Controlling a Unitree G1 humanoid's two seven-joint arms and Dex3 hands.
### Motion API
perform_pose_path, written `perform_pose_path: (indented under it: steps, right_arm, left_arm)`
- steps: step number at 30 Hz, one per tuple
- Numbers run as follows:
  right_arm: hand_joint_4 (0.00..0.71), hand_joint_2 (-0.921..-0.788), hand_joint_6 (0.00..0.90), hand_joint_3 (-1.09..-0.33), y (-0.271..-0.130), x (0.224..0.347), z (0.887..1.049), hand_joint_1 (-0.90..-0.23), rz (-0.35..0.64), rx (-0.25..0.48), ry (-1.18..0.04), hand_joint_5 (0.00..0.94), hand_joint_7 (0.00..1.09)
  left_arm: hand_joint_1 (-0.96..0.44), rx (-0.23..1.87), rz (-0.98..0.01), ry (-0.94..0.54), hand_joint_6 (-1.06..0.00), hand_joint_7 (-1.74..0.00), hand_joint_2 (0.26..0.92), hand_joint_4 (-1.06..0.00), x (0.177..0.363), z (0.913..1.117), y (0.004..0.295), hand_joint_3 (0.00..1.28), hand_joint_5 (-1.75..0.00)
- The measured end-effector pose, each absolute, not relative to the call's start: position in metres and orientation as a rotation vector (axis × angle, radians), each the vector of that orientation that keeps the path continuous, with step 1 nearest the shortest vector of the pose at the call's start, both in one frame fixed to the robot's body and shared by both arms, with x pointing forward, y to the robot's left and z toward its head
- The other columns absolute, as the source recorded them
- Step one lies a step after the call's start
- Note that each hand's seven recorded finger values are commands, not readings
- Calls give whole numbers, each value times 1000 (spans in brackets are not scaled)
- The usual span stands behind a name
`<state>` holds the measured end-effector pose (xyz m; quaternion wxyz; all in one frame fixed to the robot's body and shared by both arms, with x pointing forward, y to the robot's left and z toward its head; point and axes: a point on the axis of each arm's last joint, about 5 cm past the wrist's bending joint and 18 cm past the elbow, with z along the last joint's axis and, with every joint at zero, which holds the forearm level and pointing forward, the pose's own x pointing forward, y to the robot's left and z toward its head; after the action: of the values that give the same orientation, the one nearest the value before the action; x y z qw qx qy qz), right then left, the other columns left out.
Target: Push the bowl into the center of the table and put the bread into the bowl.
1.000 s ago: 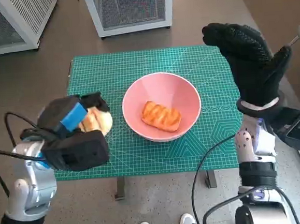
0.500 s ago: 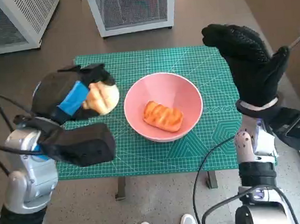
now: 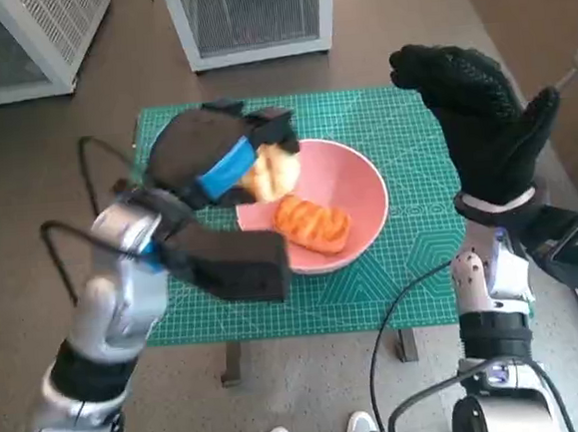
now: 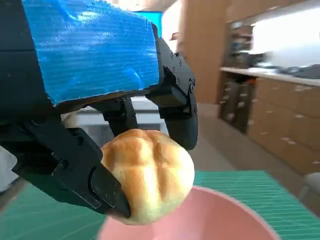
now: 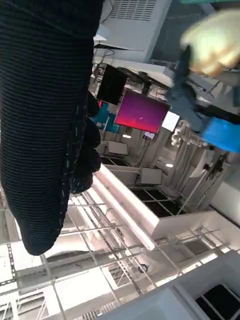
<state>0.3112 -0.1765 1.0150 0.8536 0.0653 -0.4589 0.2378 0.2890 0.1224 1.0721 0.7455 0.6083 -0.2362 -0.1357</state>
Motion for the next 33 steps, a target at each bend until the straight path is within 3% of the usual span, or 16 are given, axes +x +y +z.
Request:
perform_pose_path:
  steps: [6,8,10,11,13,14,17,24,33]
  right_arm:
    - [243,-921,28,-577,-178,310,1015,-596,495,136,-968,0,585]
    - [242,-921,29,-580,-178,310,1015,-596,494,134,-970,0,584]
    - [242,-921,31,-583,-178,310,1014,-595,493,131,-971,0,584]
    - [242,-921,31,-584,-178,309,1014,-595,492,129,-972,0,583]
    - [242,-921,32,-587,-179,309,1013,-595,488,126,-970,0,583]
    - [242,-921,32,-589,-179,308,1012,-594,486,124,-969,0,582]
    - [242,-921,32,-591,-180,308,1012,-594,479,123,-967,0,580]
    - [242,-921,30,-594,-180,308,1013,-593,463,123,-975,0,577]
    - [240,-921,27,-598,-177,308,1013,-603,459,108,-968,0,578]
  left_arm:
    - [2,1319,-365,-495,-644,-1093,903,-779,303,1060,115,52,-1131]
    - [1,1315,-383,-476,-566,-1149,912,-718,307,1056,114,100,-1211]
    - [1,1304,-399,-452,-413,-1333,917,-578,309,1053,114,217,-1325]
    - [-21,1301,-404,-441,-371,-1208,892,-504,310,1051,114,218,-1193]
    - [-125,1292,-421,-422,-349,-684,867,-415,311,1050,115,150,-579]
    - [-191,1285,-430,-414,-348,-512,870,-386,311,1050,115,116,-376]
    - [-311,1275,-450,-402,-362,-272,886,-341,311,1050,115,59,-125]
    - [-416,1228,-484,-395,-359,-138,903,-268,311,1051,118,26,-10]
    - [-377,991,-519,-423,-313,-80,907,-193,313,1050,134,14,0]
